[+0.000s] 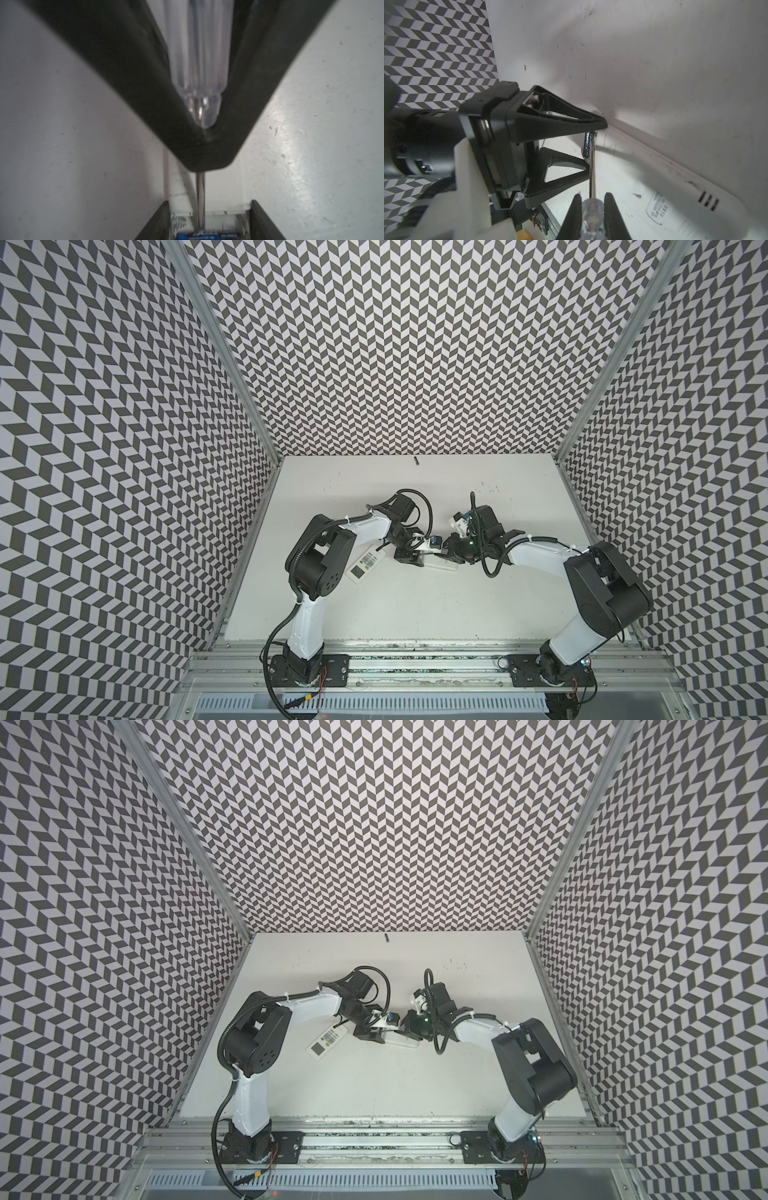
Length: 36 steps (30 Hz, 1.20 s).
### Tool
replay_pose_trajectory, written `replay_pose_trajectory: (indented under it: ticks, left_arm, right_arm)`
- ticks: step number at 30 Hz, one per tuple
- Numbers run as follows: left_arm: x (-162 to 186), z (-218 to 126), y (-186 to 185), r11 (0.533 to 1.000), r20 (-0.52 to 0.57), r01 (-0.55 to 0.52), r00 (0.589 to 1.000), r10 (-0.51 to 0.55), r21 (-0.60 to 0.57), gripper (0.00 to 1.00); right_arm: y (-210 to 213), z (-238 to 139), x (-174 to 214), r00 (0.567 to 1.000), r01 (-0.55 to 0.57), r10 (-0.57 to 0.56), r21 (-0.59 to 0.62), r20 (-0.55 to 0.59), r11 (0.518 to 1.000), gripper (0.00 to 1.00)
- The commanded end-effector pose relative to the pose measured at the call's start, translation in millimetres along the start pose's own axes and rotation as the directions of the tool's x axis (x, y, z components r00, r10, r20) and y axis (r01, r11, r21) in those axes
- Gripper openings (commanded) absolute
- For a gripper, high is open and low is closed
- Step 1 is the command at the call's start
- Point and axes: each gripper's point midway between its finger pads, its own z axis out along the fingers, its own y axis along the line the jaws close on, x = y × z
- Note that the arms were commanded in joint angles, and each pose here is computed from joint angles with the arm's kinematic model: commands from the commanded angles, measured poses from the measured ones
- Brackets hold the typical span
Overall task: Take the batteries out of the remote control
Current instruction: 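Lever the blue battery out with the screwdriver while the left gripper holds the remote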
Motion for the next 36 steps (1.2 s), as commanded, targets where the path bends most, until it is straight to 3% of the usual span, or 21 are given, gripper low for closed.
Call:
replay_pose_trajectory:
  ticks: [1, 26, 36]
  left_arm:
    - [11, 6, -15, 0.999, -0.041, 0.024, 0.999, -0.023, 0.036, 0.56]
    - [18, 3, -14, 1.0, -0.051, 0.031, 0.998, -0.031, 0.0, 0.54]
    - [23, -9, -14, 0.999, -0.051, 0.042, 0.998, -0.044, -0.034, 0.66]
  right_arm:
    - [4, 3, -4, 0.999, -0.005, 0.006, -0.024, 0.041, 1.0, 0.0]
    - [-44, 21, 18, 0.998, 0.02, -0.022, -0.034, -0.06, 0.999, 0.0]
    - [-41, -1, 7, 1.0, 0.009, -0.01, 0.083, 0.011, 0.997, 0.0]
